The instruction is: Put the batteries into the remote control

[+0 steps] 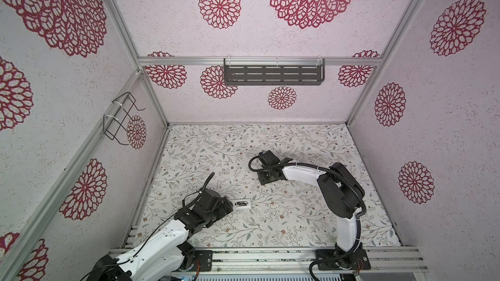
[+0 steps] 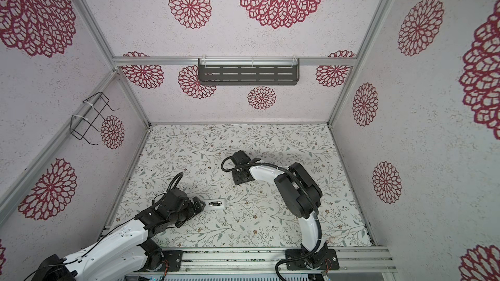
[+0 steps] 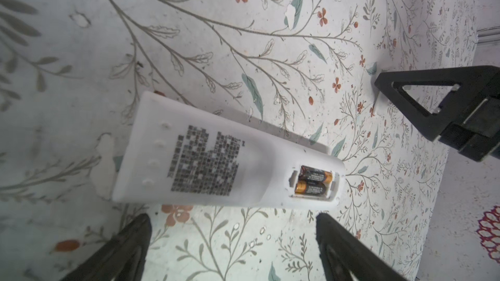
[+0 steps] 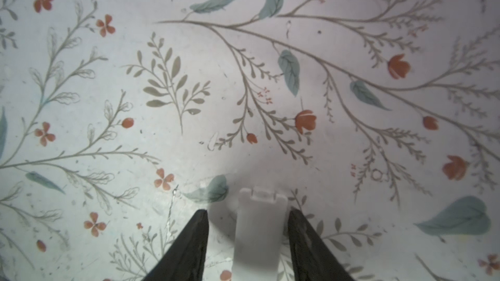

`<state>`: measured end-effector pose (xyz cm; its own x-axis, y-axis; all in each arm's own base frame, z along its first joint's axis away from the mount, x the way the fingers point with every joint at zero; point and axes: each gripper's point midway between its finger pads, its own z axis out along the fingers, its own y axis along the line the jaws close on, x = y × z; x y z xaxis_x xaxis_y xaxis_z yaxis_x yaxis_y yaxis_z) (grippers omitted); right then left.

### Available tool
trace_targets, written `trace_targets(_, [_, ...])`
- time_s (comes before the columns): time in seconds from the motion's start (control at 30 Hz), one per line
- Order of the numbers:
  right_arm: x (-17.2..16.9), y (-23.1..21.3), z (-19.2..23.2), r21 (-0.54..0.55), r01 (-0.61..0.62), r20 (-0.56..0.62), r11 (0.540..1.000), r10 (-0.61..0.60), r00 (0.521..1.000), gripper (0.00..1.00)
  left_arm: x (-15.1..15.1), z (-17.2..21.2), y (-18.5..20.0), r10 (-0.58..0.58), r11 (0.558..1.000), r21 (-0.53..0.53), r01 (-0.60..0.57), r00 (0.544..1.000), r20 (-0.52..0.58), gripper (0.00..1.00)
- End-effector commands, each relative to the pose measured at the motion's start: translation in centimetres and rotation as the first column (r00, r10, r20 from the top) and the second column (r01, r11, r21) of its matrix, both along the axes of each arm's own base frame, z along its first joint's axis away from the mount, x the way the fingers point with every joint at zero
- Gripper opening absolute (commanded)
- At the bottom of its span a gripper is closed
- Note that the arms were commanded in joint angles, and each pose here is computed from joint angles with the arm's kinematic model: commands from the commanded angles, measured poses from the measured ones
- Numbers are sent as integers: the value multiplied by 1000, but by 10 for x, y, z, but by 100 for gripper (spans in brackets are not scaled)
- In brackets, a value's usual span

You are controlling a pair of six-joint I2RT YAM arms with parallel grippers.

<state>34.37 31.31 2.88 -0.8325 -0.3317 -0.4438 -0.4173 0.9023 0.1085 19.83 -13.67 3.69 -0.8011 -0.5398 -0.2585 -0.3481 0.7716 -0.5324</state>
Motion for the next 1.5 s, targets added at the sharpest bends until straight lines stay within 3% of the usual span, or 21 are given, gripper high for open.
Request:
trace_targets(0.0, [-30, -4, -16, -66, -106, -50, 992, 103, 993, 45, 17, 3, -7, 33, 999, -44, -30, 997, 67, 97])
trace_targets(0.13, [-47, -6, -19, -66, -187, -60, 980, 184, 981, 41, 27, 0, -5, 27, 1000, -12, -26, 996, 80, 97])
trace_targets(0.53, [-50, -23, -26, -121, -189, -75, 974, 181, 981, 37, 45, -3, -6, -11, 1000, 6, 10, 997, 73, 97])
trace_targets(0.73, [-40, -24, -26, -125, -183, -78, 975, 174, 982, 38, 40, 15, 17, 27, 997, 72, -34, 995, 99, 97])
trace_targets(1.07, [-34, -22, -34, -144, -189, -101, 971, 176, 979, 38, 39, 49, 48, 63, 994, 83, -76, 986, 153, 97])
trace_targets(1.3, [-32, -22, -31, -167, -199, -100, 966, 185, 978, 31, 37, 59, 54, 57, 993, 89, -73, 984, 169, 97])
trace_targets(1.47, [-36, -9, -10, -84, -264, -31, 961, 262, 965, 27, 38, 59, 56, 40, 994, 98, -57, 985, 168, 97])
